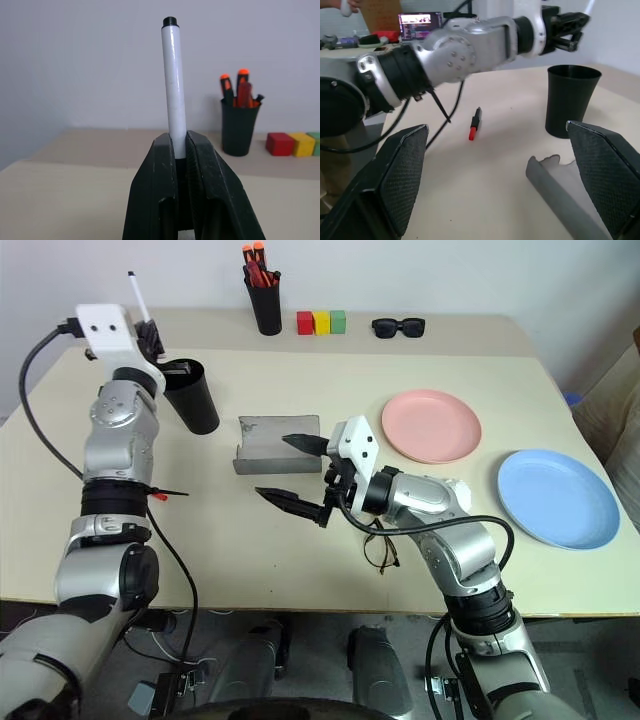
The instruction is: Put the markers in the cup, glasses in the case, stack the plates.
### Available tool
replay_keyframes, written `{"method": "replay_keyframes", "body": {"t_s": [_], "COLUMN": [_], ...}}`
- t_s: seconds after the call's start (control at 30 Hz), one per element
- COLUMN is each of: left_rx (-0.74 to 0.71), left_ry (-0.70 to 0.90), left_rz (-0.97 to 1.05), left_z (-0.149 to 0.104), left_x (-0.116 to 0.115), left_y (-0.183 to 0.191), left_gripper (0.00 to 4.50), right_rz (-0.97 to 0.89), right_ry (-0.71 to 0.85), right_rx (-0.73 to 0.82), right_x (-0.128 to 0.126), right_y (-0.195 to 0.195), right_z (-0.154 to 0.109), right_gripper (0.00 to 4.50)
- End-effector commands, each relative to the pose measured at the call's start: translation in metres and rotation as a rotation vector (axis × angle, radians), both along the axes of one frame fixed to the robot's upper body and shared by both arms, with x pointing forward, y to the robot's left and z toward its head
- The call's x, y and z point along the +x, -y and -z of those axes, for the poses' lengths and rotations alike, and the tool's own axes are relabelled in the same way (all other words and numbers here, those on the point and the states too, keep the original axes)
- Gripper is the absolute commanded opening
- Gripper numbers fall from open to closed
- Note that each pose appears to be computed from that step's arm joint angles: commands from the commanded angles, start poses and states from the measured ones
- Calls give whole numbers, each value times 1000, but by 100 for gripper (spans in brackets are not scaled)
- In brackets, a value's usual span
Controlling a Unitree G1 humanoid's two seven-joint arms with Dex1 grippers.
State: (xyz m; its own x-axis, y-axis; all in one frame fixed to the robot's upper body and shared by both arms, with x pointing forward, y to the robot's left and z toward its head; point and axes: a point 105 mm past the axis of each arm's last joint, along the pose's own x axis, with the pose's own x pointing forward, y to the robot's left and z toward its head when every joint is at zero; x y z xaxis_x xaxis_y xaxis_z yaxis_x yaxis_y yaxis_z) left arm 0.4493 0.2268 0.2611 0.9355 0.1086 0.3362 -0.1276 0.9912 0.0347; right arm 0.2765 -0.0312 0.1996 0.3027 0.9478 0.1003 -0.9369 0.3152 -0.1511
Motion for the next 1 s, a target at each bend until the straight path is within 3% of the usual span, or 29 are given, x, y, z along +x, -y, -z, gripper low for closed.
{"method": "replay_keyframes", "body": {"t_s": [0.03, 0.07, 0.17, 0.37, 0.5, 0.63, 0.77, 1.0], "left_rx": [22, 22, 4, -42, -141, -232, -337, -445], "left_ry": [55, 56, 41, 61, 165, 189, -93, -587], "left_rz": [28, 28, 11, -5, -66, -264, -599, -605], "left_z": [-12, -12, -6, -7, -29, -40, 3, 83], "left_x": [2, 2, 3, 1, -12, -36, -72, -99], "left_y": [8, 8, 4, 2, -15, -64, -124, -95], "left_gripper": [4, 4, 116, 417, 417, 417, 435, 435], "right_rz": [-12, -10, -1, 9, 37, 52, 59, -18], "right_ry": [62, 61, 56, 49, 49, 55, 56, 40], "right_rx": [35, 36, 36, 32, 16, 11, 7, -33], "right_x": [-10, -10, -10, -8, -2, 1, 3, -3], "right_y": [-4, -4, -4, -4, -4, -4, 0, 1], "right_z": [-13, -13, -12, -10, -5, -5, -5, -3], "right_gripper": [450, 450, 450, 450, 450, 450, 450, 450]}}
